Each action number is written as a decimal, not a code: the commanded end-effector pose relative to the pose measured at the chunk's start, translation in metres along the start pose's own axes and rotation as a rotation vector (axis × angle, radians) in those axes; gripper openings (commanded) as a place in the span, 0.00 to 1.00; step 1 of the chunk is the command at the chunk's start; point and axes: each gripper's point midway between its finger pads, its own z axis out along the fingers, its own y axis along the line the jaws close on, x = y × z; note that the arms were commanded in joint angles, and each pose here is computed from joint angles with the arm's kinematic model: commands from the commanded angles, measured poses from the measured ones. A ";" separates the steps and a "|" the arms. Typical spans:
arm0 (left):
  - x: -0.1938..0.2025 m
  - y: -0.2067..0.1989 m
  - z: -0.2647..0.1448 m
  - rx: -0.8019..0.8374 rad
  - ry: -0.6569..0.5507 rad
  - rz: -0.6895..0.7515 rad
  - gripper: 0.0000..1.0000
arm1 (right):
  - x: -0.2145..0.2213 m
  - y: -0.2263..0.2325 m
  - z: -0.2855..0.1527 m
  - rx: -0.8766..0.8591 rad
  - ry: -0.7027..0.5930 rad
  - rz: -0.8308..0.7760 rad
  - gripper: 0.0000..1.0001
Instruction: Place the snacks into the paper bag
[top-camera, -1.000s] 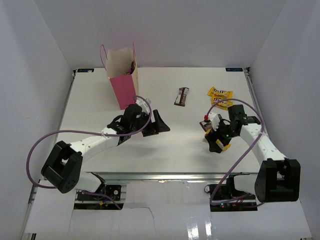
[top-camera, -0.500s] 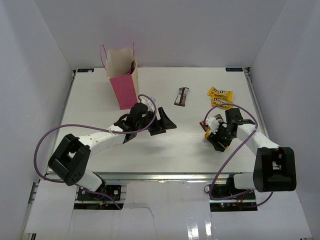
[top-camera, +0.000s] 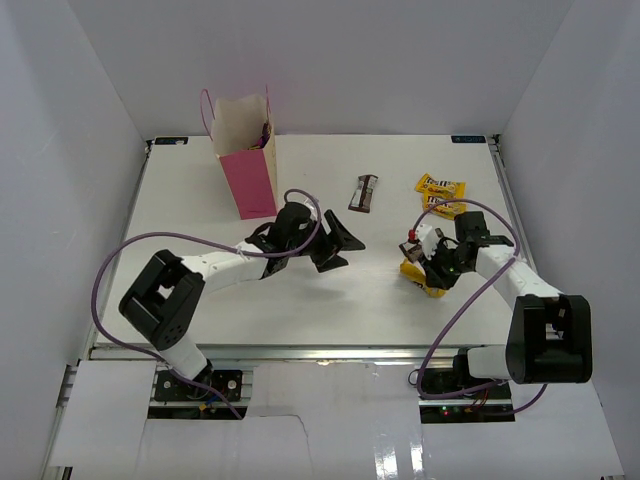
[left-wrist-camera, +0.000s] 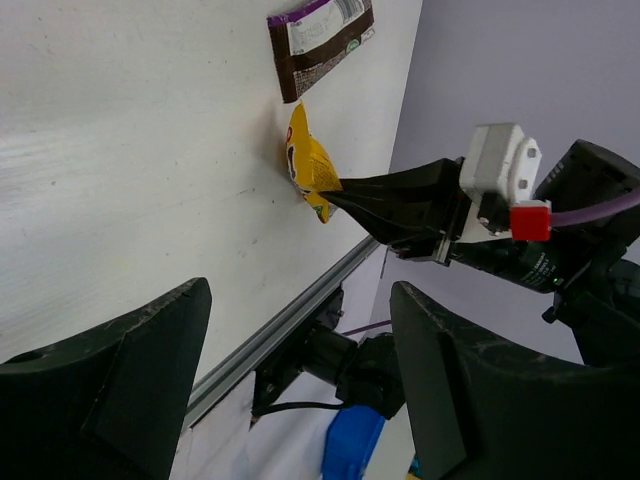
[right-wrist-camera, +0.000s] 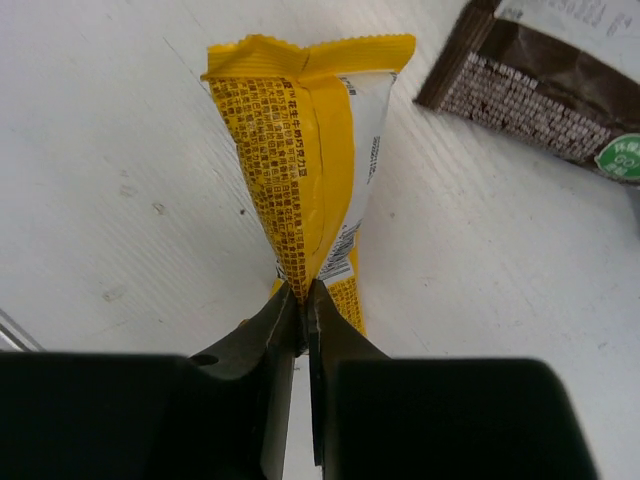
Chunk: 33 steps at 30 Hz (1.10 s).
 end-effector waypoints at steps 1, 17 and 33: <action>0.006 -0.023 0.009 0.039 0.024 -0.076 0.82 | -0.044 0.007 -0.015 -0.062 -0.168 0.032 0.12; 0.010 -0.028 0.055 -0.015 0.050 -0.165 0.81 | -0.132 0.049 -0.015 -0.269 -0.329 0.029 0.08; 0.004 -0.019 0.058 -0.083 0.030 -0.128 0.32 | -0.164 0.052 -0.018 -0.287 -0.369 -0.017 0.25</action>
